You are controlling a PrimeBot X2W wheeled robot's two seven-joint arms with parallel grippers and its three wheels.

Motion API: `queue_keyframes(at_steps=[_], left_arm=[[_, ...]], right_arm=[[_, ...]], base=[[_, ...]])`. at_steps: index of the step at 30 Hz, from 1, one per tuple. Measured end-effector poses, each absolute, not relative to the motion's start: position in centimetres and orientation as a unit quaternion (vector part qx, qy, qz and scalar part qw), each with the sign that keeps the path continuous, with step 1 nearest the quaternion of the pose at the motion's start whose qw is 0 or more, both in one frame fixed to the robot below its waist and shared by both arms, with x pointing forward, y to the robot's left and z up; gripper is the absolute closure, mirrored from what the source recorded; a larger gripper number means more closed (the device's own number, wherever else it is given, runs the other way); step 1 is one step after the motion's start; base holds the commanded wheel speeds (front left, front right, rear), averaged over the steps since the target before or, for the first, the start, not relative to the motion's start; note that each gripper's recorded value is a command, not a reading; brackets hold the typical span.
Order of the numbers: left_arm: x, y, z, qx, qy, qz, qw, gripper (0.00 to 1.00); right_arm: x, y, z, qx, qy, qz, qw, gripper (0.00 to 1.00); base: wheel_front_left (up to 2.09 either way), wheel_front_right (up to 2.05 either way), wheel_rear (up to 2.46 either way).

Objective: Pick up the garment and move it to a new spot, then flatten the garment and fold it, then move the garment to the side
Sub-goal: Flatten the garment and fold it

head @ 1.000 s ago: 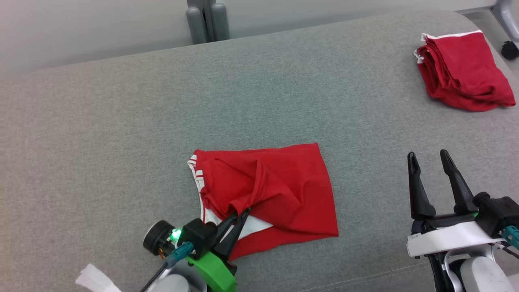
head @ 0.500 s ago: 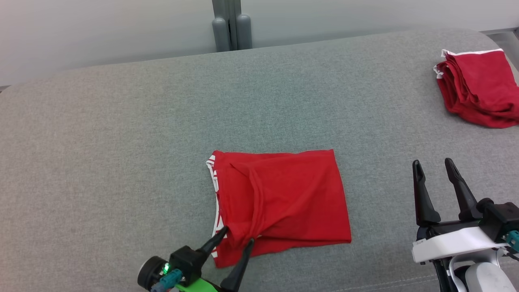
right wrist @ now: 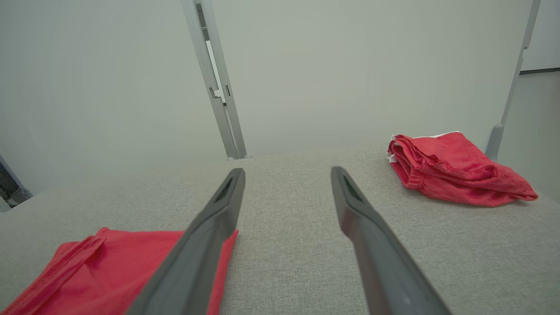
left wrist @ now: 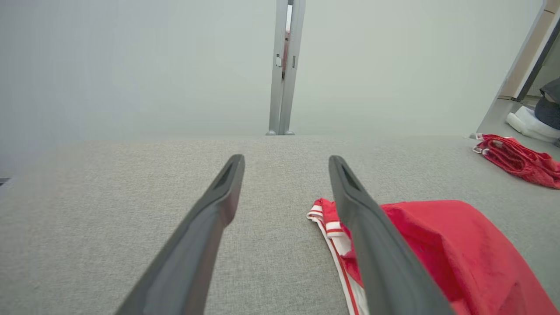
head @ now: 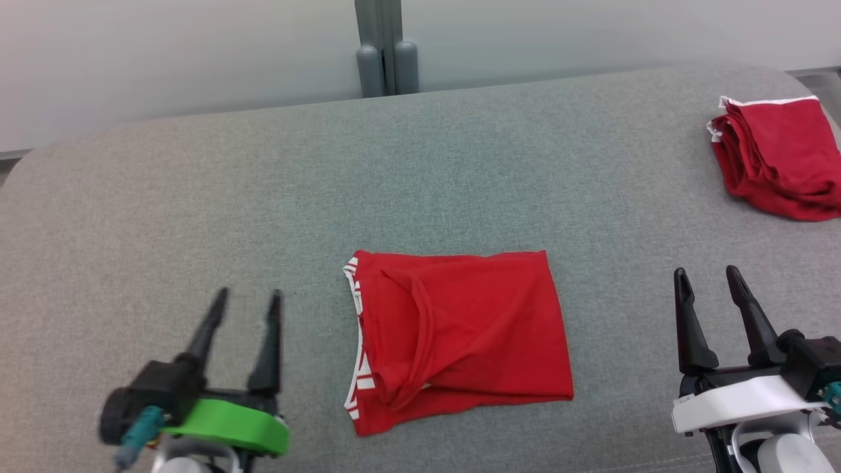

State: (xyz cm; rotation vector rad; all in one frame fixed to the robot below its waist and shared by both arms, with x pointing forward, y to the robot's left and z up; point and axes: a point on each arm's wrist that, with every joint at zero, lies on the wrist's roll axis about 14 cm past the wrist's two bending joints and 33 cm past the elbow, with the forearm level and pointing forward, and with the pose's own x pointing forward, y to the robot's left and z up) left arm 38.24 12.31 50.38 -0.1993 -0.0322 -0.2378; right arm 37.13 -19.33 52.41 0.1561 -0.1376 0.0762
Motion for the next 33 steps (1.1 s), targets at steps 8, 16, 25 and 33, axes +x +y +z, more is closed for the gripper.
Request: queue_keyframes(at_steps=[8,16,25,33], left_arm=[[37.7,18.5,51.6,-0.043,-0.047,-0.038,0.997,0.00],[37.2,20.0,51.8,-0.044,-0.053,-0.019,0.997,0.00],[36.9,20.4,51.6,-0.048,-0.053,-0.009,0.997,0.00],[36.4,21.3,51.6,-0.049,-0.055,0.009,0.997,0.00]], right_arm=[[36.5,-18.6,52.3,0.081,-0.067,0.046,0.993,0.00],[36.2,-18.2,52.0,0.080,-0.061,0.051,0.994,0.00],[36.6,-17.1,50.9,0.079,-0.043,0.070,0.993,0.62],[39.9,-11.9,49.9,0.062,-0.022,0.151,0.986,1.00]], base=[[0.00,0.00,0.00],[0.00,0.00,0.00],[0.00,0.00,0.00],[0.00,0.00,0.00]])
